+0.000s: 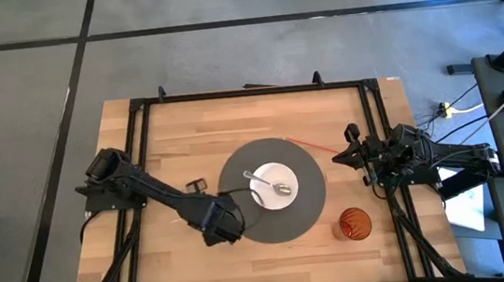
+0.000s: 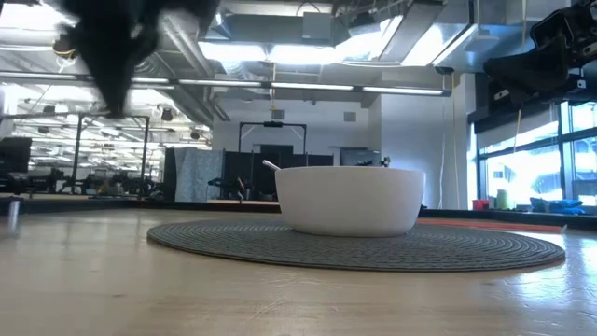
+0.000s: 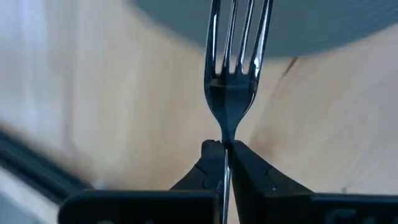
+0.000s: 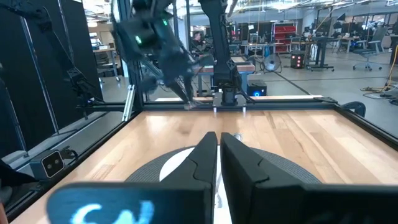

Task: Pick & Place Utensil
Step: Put the silver fork into the white bowl

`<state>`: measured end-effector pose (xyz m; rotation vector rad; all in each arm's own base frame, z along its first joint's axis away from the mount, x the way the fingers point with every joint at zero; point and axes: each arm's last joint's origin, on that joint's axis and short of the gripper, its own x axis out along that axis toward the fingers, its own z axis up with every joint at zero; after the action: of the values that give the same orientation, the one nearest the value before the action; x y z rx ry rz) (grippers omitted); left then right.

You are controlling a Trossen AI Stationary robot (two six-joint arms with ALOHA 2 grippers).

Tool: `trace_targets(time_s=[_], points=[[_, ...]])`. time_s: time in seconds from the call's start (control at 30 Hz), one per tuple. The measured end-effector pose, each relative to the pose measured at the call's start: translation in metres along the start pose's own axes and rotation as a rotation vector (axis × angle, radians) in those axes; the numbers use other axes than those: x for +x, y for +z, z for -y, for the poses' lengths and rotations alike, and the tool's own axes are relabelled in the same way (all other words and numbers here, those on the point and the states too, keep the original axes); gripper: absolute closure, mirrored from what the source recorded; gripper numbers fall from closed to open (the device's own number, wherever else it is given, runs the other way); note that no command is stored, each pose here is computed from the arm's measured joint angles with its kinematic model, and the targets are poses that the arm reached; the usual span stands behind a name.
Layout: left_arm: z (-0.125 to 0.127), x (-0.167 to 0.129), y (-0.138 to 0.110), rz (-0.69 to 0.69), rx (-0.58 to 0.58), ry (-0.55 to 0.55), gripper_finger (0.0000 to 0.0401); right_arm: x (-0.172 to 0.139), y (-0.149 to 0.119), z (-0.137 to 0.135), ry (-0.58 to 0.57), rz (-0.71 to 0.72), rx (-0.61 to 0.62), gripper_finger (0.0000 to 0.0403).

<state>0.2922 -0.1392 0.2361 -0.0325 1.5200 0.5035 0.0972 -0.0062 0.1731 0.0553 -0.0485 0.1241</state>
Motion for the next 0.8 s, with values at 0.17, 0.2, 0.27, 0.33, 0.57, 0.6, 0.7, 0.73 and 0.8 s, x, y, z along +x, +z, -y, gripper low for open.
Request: trace_targets(time_s=[0.17,0.2,0.27,0.33,0.57,0.6,0.7,0.73,0.8], points=[[-0.004,-0.031,0.018,0.230,0.228,0.075,0.0393,0.000,0.000,0.000,-0.001,0.001,0.000,0.0380],[-0.006,-0.036,0.023,0.277,0.256,0.101,0.0393,0.000,0.000,0.000,-0.001,0.000,0.000,0.0380],[-0.012,-0.044,0.031,0.343,0.315,0.167,0.0392,0.000,0.000,0.000,-0.001,0.001,-0.001,0.0380],[-0.019,-0.048,0.039,0.372,0.405,0.236,0.0392,0.000,0.000,0.000,-0.001,0.003,-0.001,0.0380],[-0.032,-0.044,0.082,0.502,0.627,0.391,0.0391,0.000,0.000,0.000,0.000,0.004,-0.009,0.0380],[-0.032,-0.041,0.089,0.512,0.663,0.402,0.0391,0.000,0.000,0.000,-0.001,0.004,-0.016,0.0380],[-0.026,-0.033,0.110,0.570,0.766,0.450,0.0391,0.000,0.000,0.000,-0.001,0.005,-0.022,0.0380],[-0.023,-0.029,0.116,0.574,0.799,0.487,0.0392,0.000,0.000,0.000,-0.001,0.005,-0.023,0.0380],[-0.017,-0.020,0.127,0.575,0.848,0.580,0.0394,0.000,0.001,0.000,-0.001,0.006,-0.023,0.0380]])
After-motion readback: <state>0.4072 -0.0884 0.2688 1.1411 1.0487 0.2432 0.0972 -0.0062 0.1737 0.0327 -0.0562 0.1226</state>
